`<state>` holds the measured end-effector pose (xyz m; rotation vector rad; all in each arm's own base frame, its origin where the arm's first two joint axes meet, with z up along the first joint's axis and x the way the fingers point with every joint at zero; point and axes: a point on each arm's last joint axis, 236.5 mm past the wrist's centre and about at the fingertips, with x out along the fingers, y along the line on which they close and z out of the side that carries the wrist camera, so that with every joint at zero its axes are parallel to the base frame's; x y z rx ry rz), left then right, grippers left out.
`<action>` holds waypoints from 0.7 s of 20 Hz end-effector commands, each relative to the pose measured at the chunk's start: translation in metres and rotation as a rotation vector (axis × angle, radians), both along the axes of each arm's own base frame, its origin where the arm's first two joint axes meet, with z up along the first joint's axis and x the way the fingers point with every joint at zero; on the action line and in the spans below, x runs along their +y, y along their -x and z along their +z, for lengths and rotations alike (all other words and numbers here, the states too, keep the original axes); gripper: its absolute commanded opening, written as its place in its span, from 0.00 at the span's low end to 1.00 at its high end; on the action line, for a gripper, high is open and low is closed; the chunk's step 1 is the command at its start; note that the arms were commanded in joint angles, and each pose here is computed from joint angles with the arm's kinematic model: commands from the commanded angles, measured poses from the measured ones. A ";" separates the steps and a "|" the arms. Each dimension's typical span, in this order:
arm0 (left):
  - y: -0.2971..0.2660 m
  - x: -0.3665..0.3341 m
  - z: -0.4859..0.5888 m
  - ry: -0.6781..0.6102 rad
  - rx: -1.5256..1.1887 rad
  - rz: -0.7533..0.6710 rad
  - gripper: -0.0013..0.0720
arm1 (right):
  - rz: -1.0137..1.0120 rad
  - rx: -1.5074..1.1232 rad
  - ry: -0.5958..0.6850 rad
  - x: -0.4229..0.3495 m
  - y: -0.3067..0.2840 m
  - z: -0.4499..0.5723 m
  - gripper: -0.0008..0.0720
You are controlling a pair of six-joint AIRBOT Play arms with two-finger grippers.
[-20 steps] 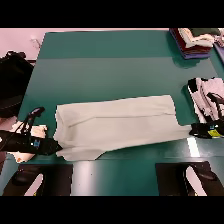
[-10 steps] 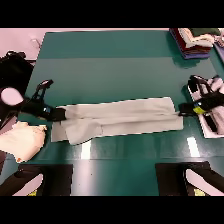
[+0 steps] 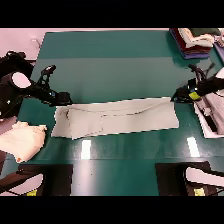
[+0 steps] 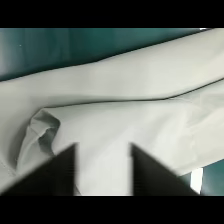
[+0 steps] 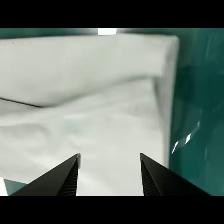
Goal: Fold the shirts.
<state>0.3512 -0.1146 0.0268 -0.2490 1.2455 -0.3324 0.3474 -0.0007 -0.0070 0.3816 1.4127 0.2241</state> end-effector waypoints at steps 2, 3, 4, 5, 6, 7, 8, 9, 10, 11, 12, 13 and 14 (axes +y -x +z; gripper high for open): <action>-0.002 -0.020 0.012 0.094 -0.004 -0.006 0.05 | -0.139 0.057 -0.146 -0.037 0.035 -0.029 0.68; -0.004 -0.024 0.015 0.120 -0.011 0.001 0.05 | -0.175 0.073 -0.199 -0.040 0.043 -0.038 0.73; -0.007 -0.029 0.019 0.148 -0.019 0.011 0.05 | -0.204 0.089 -0.244 -0.042 0.049 -0.047 0.73; -0.009 -0.034 0.021 0.158 -0.033 0.011 0.05 | -0.223 0.105 -0.294 -0.039 0.053 -0.056 0.73; -0.011 -0.040 0.022 0.159 -0.047 0.001 0.05 | -0.225 0.111 -0.335 -0.034 0.054 -0.062 0.73; -0.011 -0.049 0.024 0.161 -0.064 -0.013 0.05 | -0.231 0.125 -0.387 -0.024 0.053 -0.069 0.72; -0.012 -0.061 0.026 0.168 -0.082 -0.022 0.05 | -0.222 0.129 -0.424 -0.015 0.050 -0.073 0.70; -0.013 -0.074 0.027 0.171 -0.102 -0.042 0.05 | -0.213 0.139 -0.449 -0.004 0.045 -0.078 0.69; -0.012 -0.088 0.023 0.175 -0.105 -0.062 0.05 | -0.193 0.147 -0.461 0.006 0.041 -0.081 0.63; -0.010 -0.102 0.016 0.181 -0.088 -0.071 0.05 | -0.162 0.149 -0.460 0.016 0.035 -0.083 0.55; -0.008 -0.117 0.005 0.183 -0.070 -0.085 0.05 | -0.119 0.143 -0.442 0.027 0.029 -0.084 0.42; -0.007 -0.131 -0.004 0.194 -0.057 -0.096 0.05 | -0.080 0.130 -0.429 0.035 0.023 -0.080 0.27; -0.007 -0.147 -0.012 0.220 -0.046 -0.095 0.05 | -0.036 0.106 -0.410 0.044 0.016 -0.073 0.10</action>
